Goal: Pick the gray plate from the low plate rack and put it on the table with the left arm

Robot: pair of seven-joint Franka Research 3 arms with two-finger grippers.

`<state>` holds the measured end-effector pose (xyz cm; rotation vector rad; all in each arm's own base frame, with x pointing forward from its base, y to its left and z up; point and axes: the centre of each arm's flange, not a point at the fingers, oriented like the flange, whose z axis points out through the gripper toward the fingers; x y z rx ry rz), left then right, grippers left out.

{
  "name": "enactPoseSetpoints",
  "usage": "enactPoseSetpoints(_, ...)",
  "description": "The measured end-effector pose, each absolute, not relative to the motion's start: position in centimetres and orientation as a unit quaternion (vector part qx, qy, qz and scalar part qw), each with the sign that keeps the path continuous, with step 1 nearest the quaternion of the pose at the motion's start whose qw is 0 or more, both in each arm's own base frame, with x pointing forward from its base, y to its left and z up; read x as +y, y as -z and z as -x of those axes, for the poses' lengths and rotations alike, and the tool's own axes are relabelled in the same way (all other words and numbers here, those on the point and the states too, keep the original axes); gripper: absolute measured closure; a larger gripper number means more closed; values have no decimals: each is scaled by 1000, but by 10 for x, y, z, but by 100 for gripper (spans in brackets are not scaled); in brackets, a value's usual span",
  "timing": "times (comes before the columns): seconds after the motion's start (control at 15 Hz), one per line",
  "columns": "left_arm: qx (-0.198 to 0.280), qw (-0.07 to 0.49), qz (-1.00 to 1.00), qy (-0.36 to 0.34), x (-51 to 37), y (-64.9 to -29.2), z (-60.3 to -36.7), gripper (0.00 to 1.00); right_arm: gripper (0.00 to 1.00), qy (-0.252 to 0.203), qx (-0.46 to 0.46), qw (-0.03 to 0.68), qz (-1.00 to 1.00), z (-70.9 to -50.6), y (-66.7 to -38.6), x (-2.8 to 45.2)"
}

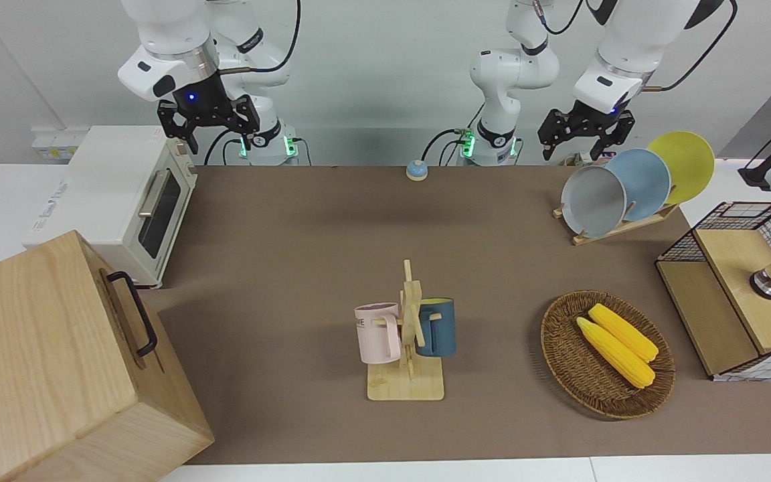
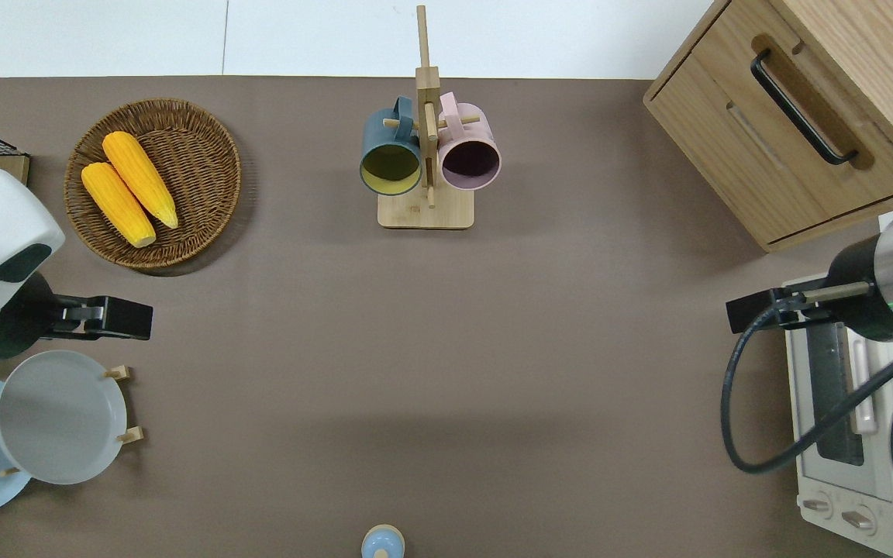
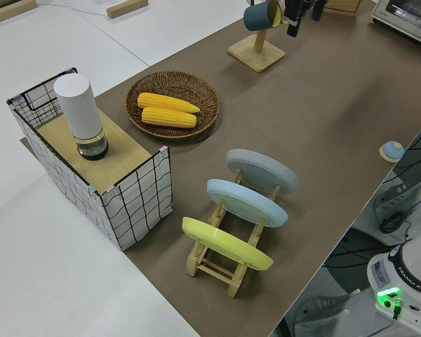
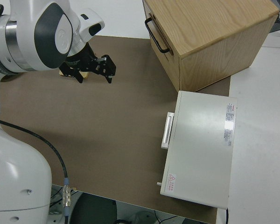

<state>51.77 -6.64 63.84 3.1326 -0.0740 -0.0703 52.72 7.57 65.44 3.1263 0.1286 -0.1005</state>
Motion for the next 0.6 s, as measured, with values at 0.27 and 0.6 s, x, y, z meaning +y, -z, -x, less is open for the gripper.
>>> enactPoseSetpoints(0.27,-17,2,-1000,20,-59,-641,-517,1,1,32,41,6,-999,-527,-654,76)
enactPoseSetpoints(0.6,-13,-44,-999,17,-33,-642,-519,0,1,32,41,6,-999,-527,-654,76)
